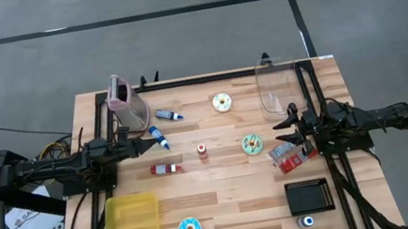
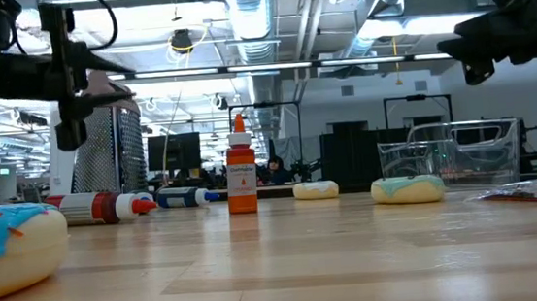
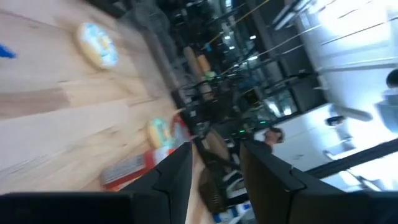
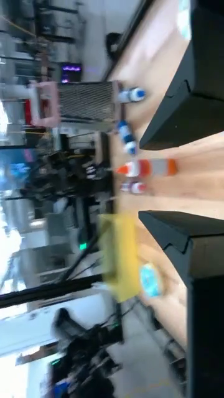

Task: Pick & Place Food Item
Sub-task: Put the white donut into the black bin

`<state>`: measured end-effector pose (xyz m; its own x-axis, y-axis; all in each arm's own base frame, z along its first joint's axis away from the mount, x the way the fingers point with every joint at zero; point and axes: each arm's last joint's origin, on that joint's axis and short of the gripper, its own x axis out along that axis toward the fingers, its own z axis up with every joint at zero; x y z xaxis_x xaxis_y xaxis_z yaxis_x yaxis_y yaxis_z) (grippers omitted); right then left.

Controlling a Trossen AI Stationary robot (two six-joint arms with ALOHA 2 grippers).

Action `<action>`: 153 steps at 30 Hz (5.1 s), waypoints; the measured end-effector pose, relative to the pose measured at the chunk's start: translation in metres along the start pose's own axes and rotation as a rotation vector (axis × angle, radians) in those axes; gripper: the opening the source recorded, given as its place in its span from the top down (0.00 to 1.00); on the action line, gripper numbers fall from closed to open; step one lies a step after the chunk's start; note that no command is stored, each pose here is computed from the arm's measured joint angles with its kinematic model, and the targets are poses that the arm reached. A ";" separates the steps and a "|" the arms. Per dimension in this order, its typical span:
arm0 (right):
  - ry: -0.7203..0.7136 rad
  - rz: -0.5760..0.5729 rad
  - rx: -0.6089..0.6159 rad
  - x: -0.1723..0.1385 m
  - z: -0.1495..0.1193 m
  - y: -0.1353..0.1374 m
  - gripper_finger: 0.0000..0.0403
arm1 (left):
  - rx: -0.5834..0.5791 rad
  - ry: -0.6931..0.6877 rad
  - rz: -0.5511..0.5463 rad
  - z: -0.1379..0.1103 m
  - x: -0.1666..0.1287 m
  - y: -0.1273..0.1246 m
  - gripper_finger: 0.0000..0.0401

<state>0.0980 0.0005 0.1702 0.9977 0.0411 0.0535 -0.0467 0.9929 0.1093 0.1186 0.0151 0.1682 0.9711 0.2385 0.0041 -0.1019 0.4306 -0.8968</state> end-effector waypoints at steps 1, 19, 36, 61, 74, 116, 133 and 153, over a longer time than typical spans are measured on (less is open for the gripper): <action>-0.024 0.014 0.063 0.000 0.002 0.001 0.60 | -0.004 -0.007 -0.021 0.001 0.000 -0.002 0.67; -0.314 0.071 0.811 -0.004 0.029 0.001 0.60 | -0.004 0.067 -0.177 0.002 -0.001 -0.013 0.67; -0.498 0.044 0.638 -0.008 0.072 0.005 0.60 | 0.259 -0.086 -0.589 0.021 -0.010 -0.069 0.67; 0.803 -0.326 0.190 0.219 0.159 0.003 0.60 | 0.347 0.004 -0.573 0.010 0.012 -0.098 0.67; 1.222 -0.519 0.228 0.260 0.118 -0.129 0.58 | 0.330 0.009 -0.574 0.010 0.012 -0.098 0.61; 1.398 -0.709 0.438 0.263 0.038 -0.259 0.38 | 0.292 -0.070 -0.516 0.013 0.013 -0.097 0.56; 1.431 -0.649 0.468 0.259 0.021 -0.255 0.38 | 0.300 -0.077 -0.512 0.013 0.013 -0.097 0.56; 1.349 -0.660 0.494 0.261 0.008 -0.260 0.40 | 0.290 -0.088 -0.500 0.014 0.013 -0.097 0.56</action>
<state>0.3707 -0.2475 0.1636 0.1428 -0.0329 -0.9892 0.6536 0.7536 0.0693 0.1379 -0.0115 0.2614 0.8959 0.0110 0.4441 0.2978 0.7269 -0.6188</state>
